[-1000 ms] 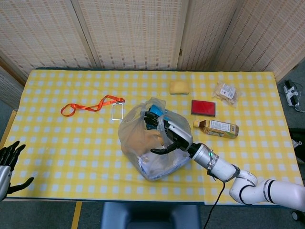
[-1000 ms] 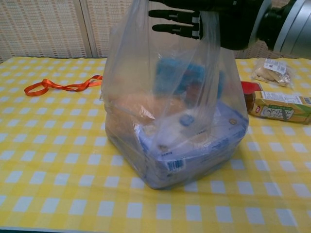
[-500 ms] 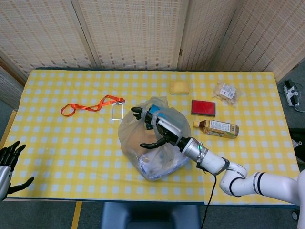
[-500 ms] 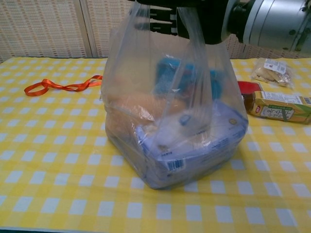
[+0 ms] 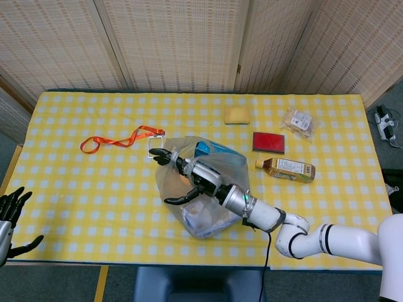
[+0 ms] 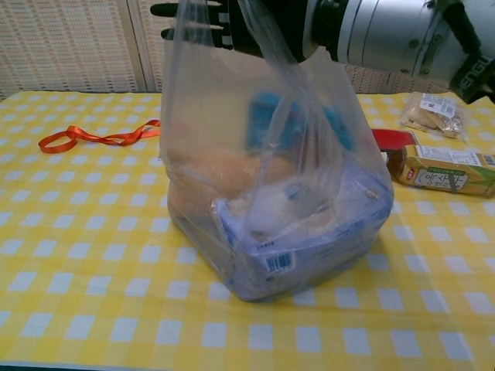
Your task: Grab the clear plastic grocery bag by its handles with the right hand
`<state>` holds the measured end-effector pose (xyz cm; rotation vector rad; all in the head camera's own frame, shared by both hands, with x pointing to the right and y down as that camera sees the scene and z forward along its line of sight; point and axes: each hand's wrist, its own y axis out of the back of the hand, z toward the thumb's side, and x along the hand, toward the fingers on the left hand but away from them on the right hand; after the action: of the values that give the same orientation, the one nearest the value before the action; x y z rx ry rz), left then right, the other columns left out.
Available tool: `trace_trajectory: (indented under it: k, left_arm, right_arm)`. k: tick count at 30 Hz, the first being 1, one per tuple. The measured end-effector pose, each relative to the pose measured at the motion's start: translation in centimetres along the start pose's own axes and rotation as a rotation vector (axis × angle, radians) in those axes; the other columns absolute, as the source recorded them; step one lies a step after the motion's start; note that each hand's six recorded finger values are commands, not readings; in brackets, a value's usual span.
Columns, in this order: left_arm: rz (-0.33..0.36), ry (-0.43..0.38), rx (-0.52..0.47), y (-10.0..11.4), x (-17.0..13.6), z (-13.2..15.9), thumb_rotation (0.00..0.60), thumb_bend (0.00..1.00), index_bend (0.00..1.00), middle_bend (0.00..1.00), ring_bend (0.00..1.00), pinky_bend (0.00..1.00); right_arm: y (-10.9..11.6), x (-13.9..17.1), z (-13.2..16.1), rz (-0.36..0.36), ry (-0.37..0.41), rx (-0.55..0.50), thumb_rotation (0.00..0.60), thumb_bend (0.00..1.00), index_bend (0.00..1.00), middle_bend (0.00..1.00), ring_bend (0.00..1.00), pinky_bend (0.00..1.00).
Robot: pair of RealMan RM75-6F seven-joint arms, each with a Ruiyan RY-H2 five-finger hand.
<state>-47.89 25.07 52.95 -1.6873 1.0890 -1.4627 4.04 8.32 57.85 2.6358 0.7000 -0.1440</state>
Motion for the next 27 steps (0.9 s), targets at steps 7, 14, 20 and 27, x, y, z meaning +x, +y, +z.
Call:
trace_trajectory:
  k: [7, 14, 20, 27]
  left_arm:
    - [0.003, 0.004, -0.001, 0.1, -0.1, -0.2, 0.6, 0.21, 0.0, 0.0, 0.0, 0.0]
    - [-0.006, 0.005, 0.0, 0.0, 0.0, -0.2, 0.6, 0.21, 0.0, 0.0, 0.0, 0.0]
    - [-0.004, 0.012, -0.002, 0.0, 0.1, -0.3, 0.6, 0.21, 0.0, 0.0, 0.0, 0.0]
    - [-0.001, 0.019, -0.007, 0.2, 0.1, -0.5, 0.6, 0.21, 0.0, 0.0, 0.0, 0.0]
  right_arm:
    - [0.0, -2.1, 0.1, -0.006, 0.035, -0.029, 0.6, 0.25, 0.02, 0.02, 0.04, 0.0]
    - [1.2, -3.5, 0.2, -0.03, 0.082, -0.078, 0.6, 0.25, 0.21, 0.23, 0.19, 0.08]
    - [2.2, -4.3, 0.5, -0.052, 0.124, -0.089, 0.6, 0.25, 0.32, 0.3, 0.24, 0.11]
    - [2.5, -5.4, 1.0, -0.075, 0.145, -0.151, 0.6, 0.25, 0.39, 0.38, 0.33, 0.22]
